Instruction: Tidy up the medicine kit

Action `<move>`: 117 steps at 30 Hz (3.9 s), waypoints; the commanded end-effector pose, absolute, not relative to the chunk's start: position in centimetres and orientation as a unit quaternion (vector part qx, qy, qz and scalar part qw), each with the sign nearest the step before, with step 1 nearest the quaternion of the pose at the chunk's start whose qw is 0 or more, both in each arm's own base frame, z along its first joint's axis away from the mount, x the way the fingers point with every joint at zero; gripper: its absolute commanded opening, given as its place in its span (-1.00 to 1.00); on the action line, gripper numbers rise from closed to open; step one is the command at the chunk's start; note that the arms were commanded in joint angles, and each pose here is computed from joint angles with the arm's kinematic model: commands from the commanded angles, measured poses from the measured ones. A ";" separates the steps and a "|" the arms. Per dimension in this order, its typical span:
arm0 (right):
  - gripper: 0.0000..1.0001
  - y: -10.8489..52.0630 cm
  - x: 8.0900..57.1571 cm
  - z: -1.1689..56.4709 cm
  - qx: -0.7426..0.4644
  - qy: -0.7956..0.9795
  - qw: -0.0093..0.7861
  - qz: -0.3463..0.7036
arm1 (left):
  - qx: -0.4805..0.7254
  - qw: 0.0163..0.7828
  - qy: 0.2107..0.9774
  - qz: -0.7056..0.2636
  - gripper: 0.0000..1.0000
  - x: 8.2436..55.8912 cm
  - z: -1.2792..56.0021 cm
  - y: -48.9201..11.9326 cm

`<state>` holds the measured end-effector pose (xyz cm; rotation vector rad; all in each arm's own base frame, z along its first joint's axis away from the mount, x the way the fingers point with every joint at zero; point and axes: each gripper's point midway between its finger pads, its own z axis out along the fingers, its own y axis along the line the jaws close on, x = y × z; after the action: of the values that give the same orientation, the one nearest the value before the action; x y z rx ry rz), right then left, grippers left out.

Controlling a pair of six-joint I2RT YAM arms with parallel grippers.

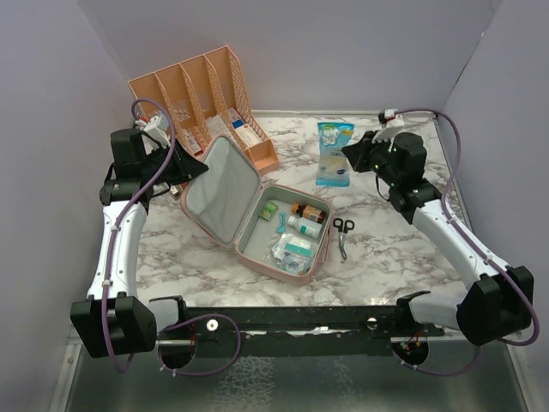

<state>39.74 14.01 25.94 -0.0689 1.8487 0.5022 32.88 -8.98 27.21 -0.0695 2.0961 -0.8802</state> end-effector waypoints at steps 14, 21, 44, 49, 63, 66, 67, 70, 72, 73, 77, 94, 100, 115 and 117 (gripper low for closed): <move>-0.98 27.7 29.7 42.7 -0.401 0.353 0.763 0.364 | 0.053 0.434 0.817 -0.377 -1.00 31.0 29.3 -11.8; -0.98 31.9 27.5 45.0 -0.448 0.238 0.779 0.368 | 0.072 0.440 0.813 -0.374 -1.00 30.7 29.6 -12.2; -0.98 42.5 27.9 37.8 -0.553 0.154 0.712 0.403 | 0.059 0.417 0.820 -0.387 -1.00 30.4 29.1 -12.5; -0.98 43.6 29.5 36.7 -0.568 0.164 0.712 0.378 | 0.062 0.415 0.818 -0.392 -1.00 30.2 29.2 -12.7; -0.98 44.9 32.9 34.3 -0.625 0.158 0.737 0.206 | 0.057 0.417 0.817 -0.394 -1.00 30.2 29.8 -12.7; -0.98 45.4 33.3 34.4 -0.625 0.154 0.748 0.163 | 0.051 0.415 0.818 -0.396 -1.00 30.4 29.9 -12.7; -0.98 45.5 33.3 34.2 -0.625 0.153 0.751 0.149 | 0.050 0.416 0.817 -0.396 -1.00 30.4 30.0 -12.7; -0.98 45.8 33.3 33.8 -0.623 0.156 0.758 0.116 | 0.047 0.418 0.816 -0.396 -1.00 30.5 30.3 -12.7; -0.98 46.0 32.8 33.5 -0.627 0.149 0.758 0.101 | 0.044 0.420 0.815 -0.397 -1.00 30.5 30.6 -12.7; -0.97 46.0 32.5 33.3 -0.629 0.147 0.758 0.094 | 0.043 0.420 0.815 -0.397 -1.00 30.5 30.7 -12.7; -0.84 46.1 31.6 32.7 -0.634 0.144 0.757 0.071 | 0.037 0.423 0.815 -0.395 -1.00 30.6 31.0 -12.6; -0.20 45.6 28.2 33.9 -0.624 0.197 0.732 0.188 | 0.029 0.421 0.818 -0.390 -1.00 30.8 30.6 -12.4; -0.20 44.2 26.6 36.4 -0.549 0.351 0.680 0.337 | 0.032 0.421 0.819 -0.389 -1.00 30.8 30.5 -12.4; -0.53 44.5 26.4 30.1 -0.315 0.698 0.438 0.470 | 0.036 0.426 0.820 -0.381 -1.00 30.7 30.3 -12.2; -0.56 45.2 26.2 29.3 -0.330 0.697 0.436 0.465 | 0.037 0.427 0.818 -0.383 -1.00 30.8 30.5 -12.2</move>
<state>27.19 44.02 32.65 -0.8314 1.5833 1.1410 31.02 -12.05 29.34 0.0717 2.0662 -0.9577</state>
